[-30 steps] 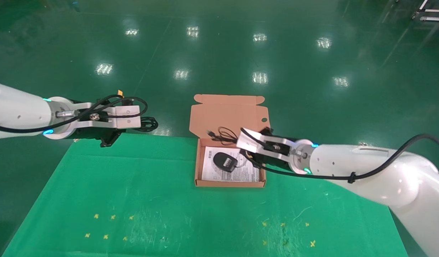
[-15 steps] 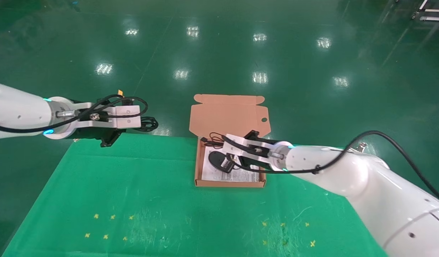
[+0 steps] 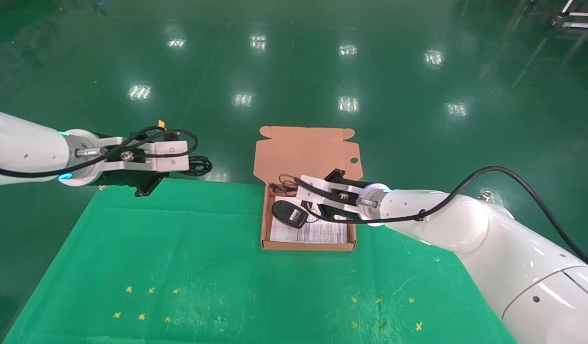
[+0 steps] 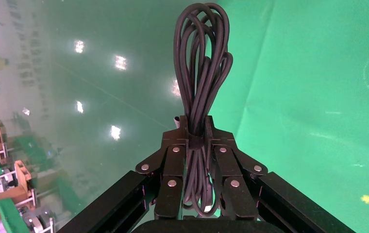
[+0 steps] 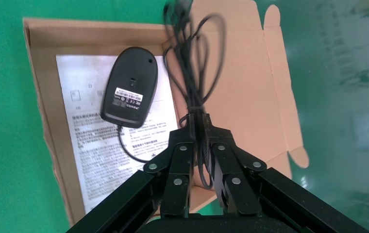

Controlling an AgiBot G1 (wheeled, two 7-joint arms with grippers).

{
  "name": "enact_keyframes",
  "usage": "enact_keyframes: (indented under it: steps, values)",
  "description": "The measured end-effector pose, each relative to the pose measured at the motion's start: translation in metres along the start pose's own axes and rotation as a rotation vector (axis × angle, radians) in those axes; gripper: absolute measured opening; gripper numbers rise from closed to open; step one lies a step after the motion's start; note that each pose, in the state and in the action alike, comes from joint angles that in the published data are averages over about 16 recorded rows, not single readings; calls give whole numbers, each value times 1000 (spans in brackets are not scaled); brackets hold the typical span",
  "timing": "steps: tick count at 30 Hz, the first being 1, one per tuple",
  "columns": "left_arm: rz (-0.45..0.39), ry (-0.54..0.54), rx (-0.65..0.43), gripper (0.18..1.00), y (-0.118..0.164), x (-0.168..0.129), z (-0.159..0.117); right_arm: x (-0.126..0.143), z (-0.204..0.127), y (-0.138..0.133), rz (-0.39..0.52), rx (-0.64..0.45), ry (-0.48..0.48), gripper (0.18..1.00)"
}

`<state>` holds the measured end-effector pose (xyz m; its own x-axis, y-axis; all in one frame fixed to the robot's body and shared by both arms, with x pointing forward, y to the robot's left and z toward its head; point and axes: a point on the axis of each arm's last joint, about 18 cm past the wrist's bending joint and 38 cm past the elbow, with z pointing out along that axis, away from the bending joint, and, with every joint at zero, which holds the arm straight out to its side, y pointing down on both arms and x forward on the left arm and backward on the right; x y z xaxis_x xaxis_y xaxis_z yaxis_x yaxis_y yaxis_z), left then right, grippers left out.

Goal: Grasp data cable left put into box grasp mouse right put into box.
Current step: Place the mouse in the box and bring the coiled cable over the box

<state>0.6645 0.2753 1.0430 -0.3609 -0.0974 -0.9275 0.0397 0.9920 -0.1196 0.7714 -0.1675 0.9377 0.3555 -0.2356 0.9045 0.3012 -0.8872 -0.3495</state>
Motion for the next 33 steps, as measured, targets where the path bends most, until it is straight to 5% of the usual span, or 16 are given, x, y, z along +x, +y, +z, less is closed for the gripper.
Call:
enact_keyframes:
  steps: [13, 24, 33]
  values:
    - [95, 12, 132, 237, -63, 33, 37, 23, -41, 36, 41, -4, 56, 345]
    - [162, -13, 272, 237, -139, 66, 83, 61, -110, 67, 36, -51, 156, 588]
    - [204, -6, 331, 237, -174, 92, 108, 69, -149, 73, 42, -89, 198, 792]
